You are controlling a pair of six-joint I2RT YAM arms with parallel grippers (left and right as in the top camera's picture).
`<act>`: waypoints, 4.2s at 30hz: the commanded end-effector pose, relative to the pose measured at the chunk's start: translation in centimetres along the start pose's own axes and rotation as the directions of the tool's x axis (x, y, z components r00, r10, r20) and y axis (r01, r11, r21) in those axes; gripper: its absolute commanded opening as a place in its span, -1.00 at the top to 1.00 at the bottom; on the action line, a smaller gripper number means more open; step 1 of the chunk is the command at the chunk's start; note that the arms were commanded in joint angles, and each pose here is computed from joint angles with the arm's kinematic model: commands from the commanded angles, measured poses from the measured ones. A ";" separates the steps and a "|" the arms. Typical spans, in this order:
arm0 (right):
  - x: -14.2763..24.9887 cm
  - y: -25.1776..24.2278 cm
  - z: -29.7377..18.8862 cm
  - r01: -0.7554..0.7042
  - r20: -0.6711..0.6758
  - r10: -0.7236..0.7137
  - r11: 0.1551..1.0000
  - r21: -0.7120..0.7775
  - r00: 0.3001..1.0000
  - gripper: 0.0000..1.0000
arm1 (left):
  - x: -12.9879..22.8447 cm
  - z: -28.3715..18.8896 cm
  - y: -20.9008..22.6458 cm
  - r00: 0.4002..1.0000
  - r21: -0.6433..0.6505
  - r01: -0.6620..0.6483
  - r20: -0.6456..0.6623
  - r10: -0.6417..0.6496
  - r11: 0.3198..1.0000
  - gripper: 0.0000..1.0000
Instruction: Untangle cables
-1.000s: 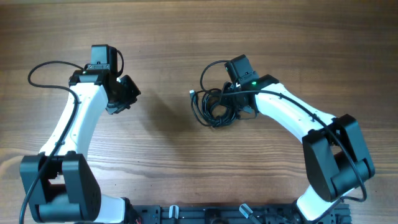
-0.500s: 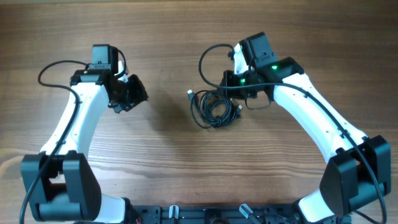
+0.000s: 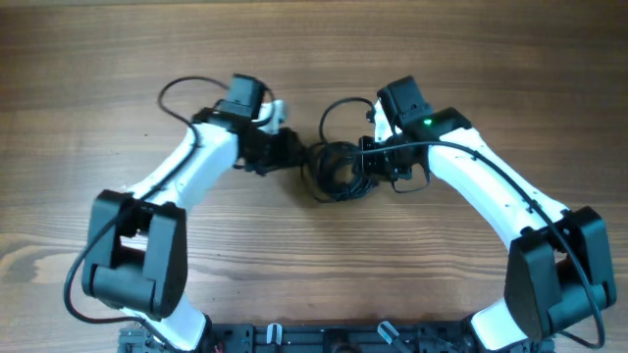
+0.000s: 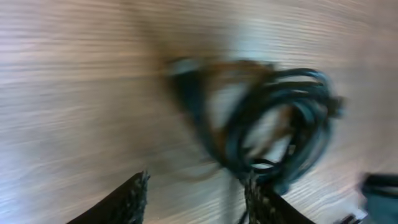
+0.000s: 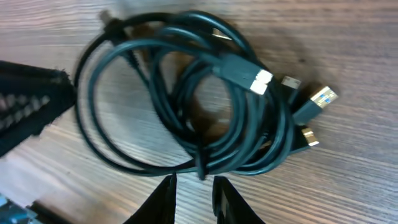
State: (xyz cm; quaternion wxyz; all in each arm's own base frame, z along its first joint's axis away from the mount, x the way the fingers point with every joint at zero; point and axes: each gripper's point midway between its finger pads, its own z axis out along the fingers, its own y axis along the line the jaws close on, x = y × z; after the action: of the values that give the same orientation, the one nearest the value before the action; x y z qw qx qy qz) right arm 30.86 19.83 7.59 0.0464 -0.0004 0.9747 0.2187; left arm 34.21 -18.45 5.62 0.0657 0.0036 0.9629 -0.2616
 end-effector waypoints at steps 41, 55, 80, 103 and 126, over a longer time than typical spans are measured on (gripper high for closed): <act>2.8 -2.6 4.1 -0.205 -0.012 0.205 0.979 0.012 0.979 0.42 | -1.7 9.0 -5.0 0.971 0.068 -0.229 0.086 0.223 0.971 0.03; 2.5 -1.9 4.6 -0.228 -0.003 0.228 0.972 -0.048 0.974 0.48 | 1.2 9.4 -3.5 0.978 0.028 -0.203 -0.040 0.204 0.979 0.16; -2.7 6.4 -0.2 0.152 0.167 -0.102 0.934 -0.322 0.981 0.01 | -0.1 5.4 4.4 0.994 -0.038 -0.041 -0.100 0.037 0.998 0.92; -1.4 12.7 0.2 0.574 0.333 -0.498 0.797 -0.189 0.801 0.43 | 0.0 2.2 6.2 0.970 0.132 0.206 -0.159 -0.184 0.970 0.92; -1.5 14.8 -5.4 0.738 0.490 -0.552 0.496 -0.457 0.675 0.41 | 0.5 -4.0 2.3 0.832 0.489 0.549 -0.401 -0.384 0.678 0.92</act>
State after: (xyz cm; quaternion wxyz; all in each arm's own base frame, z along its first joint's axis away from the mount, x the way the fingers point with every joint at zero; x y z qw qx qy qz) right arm 33.13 30.16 15.81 0.2350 -0.2705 0.8202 0.4461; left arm 33.48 -13.54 6.28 -0.1198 -0.1846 0.8385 -0.4985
